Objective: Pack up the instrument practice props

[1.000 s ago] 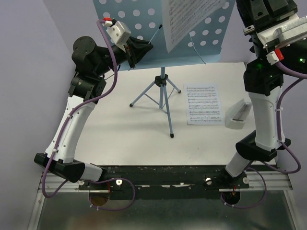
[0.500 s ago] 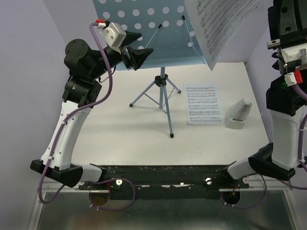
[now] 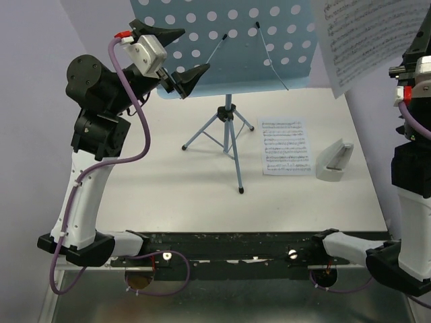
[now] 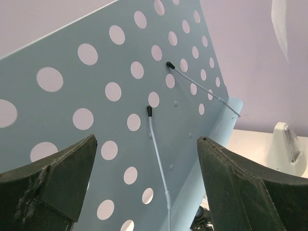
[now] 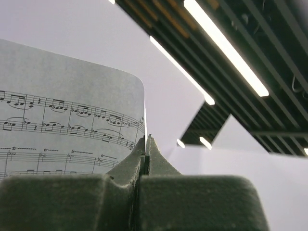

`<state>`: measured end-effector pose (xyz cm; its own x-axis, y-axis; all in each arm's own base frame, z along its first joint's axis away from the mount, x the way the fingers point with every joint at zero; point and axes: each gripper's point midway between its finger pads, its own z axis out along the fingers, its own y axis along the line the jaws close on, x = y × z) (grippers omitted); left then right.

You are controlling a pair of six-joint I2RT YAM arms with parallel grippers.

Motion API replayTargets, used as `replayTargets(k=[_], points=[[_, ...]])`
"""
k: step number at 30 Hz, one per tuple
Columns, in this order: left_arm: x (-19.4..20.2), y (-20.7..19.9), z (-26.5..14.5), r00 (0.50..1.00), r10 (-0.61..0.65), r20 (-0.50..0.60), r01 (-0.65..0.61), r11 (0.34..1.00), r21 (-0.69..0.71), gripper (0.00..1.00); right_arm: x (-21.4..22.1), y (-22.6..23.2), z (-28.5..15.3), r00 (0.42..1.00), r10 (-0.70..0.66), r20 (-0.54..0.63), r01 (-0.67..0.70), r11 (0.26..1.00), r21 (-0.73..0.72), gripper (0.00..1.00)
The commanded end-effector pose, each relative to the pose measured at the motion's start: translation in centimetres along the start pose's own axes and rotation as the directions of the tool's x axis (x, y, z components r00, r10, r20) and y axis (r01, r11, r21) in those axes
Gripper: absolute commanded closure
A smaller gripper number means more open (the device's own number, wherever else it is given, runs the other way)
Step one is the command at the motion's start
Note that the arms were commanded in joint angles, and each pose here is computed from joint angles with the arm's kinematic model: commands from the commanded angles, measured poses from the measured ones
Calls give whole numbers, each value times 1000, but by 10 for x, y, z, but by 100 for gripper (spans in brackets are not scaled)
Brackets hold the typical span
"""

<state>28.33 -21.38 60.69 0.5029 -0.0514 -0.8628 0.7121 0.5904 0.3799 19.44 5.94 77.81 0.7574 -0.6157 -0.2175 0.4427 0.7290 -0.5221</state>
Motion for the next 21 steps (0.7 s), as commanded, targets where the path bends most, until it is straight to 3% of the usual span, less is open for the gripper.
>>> replayTargets(k=[1,5,12,17,19,21], points=[[-15,1,-6,997,82,8,-82,997,3,4,47,-3,-41,971,-13,-240,20,999,26,100],[-14,8,-7,992,123,-3,-123,992,-26,4,85,26,-95,894,7,-448,-38,997,-61,100],[-19,23,-3,988,155,-5,-155,984,-84,3,152,109,-226,600,75,-796,-278,953,-120,100],[-3,28,-2,987,157,-42,-161,981,-105,3,151,175,-319,391,95,-916,-522,842,-135,100],[-2,28,-4,985,164,-48,-168,980,-105,3,139,198,-343,348,100,-932,-625,766,-151,100],[0,28,-5,983,174,-58,-179,978,-104,2,113,215,-351,377,129,-917,-724,658,-205,100]])
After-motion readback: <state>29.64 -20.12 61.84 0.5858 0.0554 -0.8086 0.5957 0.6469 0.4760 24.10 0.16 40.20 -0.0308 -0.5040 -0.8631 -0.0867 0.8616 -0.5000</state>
